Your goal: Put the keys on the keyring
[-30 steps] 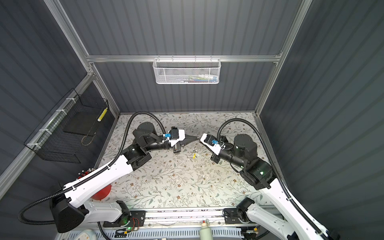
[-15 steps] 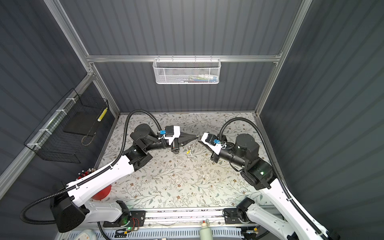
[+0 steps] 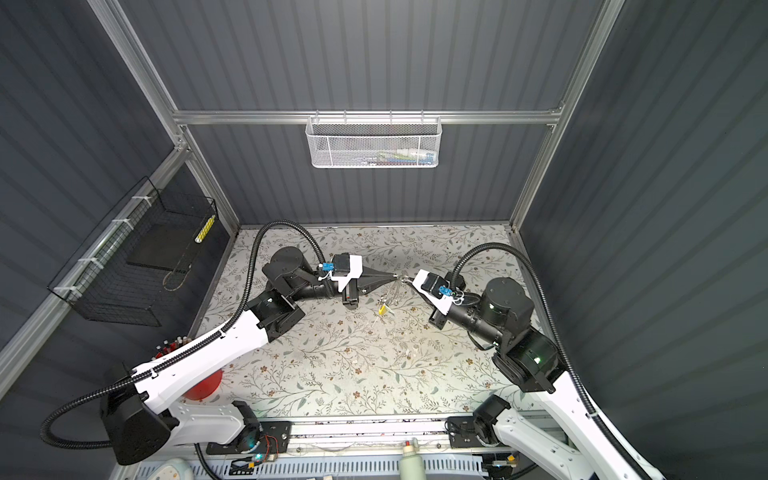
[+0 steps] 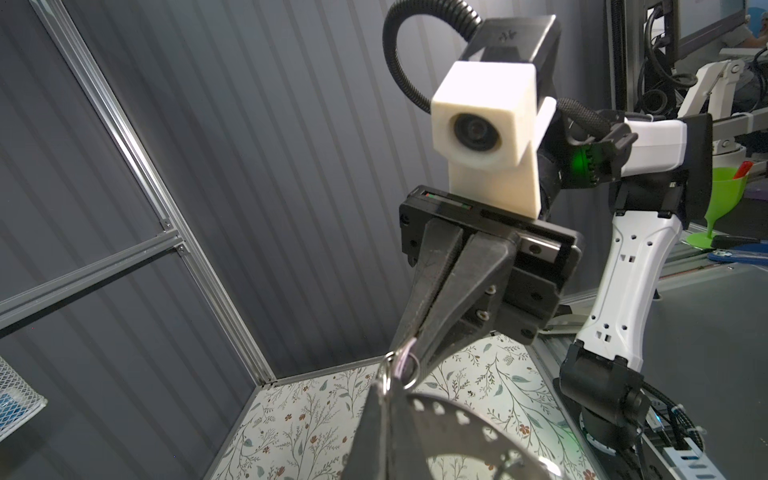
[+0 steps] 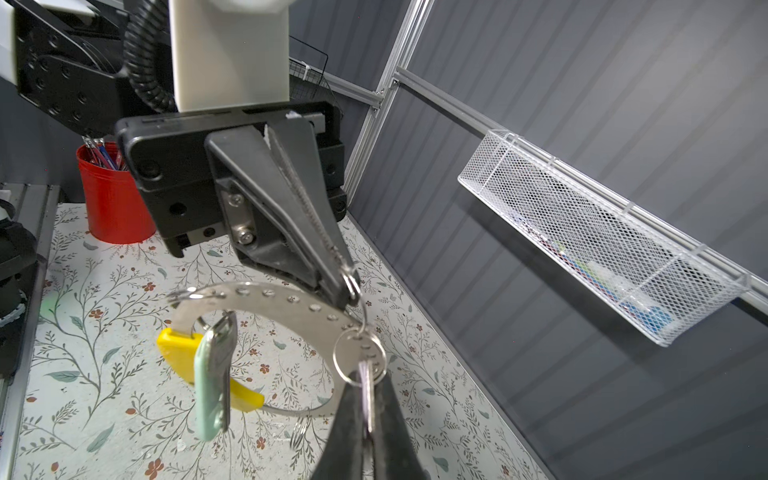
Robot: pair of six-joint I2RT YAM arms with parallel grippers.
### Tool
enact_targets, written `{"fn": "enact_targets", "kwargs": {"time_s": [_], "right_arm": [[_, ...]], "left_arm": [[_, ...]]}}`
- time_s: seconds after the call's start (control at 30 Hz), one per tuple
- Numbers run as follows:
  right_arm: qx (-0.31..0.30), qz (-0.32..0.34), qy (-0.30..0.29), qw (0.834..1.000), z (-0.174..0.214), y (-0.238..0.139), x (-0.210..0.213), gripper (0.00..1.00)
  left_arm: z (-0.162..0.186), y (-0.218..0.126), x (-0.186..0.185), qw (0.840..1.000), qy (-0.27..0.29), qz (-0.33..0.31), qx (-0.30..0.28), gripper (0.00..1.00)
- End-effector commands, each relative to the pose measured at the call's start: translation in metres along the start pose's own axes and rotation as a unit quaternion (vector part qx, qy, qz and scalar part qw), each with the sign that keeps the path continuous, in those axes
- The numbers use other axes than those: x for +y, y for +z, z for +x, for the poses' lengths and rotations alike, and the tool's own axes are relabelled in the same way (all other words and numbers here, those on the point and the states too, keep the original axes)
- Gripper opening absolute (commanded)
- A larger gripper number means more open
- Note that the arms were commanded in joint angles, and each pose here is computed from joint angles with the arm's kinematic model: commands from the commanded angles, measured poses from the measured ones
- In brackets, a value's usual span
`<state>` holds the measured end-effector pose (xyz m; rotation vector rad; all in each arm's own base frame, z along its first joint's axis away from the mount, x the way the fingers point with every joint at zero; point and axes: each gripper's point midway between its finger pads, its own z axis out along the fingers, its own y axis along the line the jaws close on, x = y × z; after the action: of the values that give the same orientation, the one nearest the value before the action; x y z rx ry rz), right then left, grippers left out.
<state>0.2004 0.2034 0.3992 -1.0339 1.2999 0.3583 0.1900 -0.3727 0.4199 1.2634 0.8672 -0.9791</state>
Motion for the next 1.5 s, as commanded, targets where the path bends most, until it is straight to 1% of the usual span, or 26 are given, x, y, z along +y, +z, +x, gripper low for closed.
{"fn": "enact_targets", "kwargs": {"time_s": [0.0, 0.43, 0.63, 0.73, 0.93, 1.03, 1.13, 1.47], "right_arm": [[-0.002, 0.011, -0.011, 1.0, -0.003, -0.005, -0.003, 0.0], [-0.012, 0.007, -0.021, 1.0, -0.011, -0.006, -0.004, 0.0], [0.001, 0.001, -0.03, 1.0, -0.008, -0.004, -0.003, 0.0], [0.019, 0.002, -0.037, 0.999, -0.002, -0.004, -0.004, 0.0], [0.025, 0.002, -0.052, 0.998, -0.004, -0.006, -0.005, 0.0], [0.05, -0.007, -0.054, 0.997, 0.006, -0.005, -0.003, 0.0], [0.068, 0.003, -0.062, 0.996, 0.014, -0.004, -0.006, 0.0], [0.1, 0.012, -0.083, 0.991, 0.024, -0.005, -0.011, 0.0]], "left_arm": [[-0.017, -0.005, 0.005, 0.999, 0.04, -0.002, 0.001, 0.0], [0.001, -0.007, 0.003, 0.993, 0.093, 0.011, 0.074, 0.0], [0.008, -0.009, 0.003, 0.987, 0.121, 0.011, 0.104, 0.0], [0.011, -0.01, 0.003, 0.984, 0.135, 0.012, 0.119, 0.0], [0.017, -0.013, 0.005, 0.977, 0.153, 0.009, 0.145, 0.0], [0.017, -0.014, 0.006, 0.975, 0.161, 0.009, 0.15, 0.0], [0.018, -0.015, 0.006, 0.973, 0.167, 0.009, 0.158, 0.0], [0.036, -0.022, 0.005, 0.96, 0.186, 0.02, 0.206, 0.0]]}}
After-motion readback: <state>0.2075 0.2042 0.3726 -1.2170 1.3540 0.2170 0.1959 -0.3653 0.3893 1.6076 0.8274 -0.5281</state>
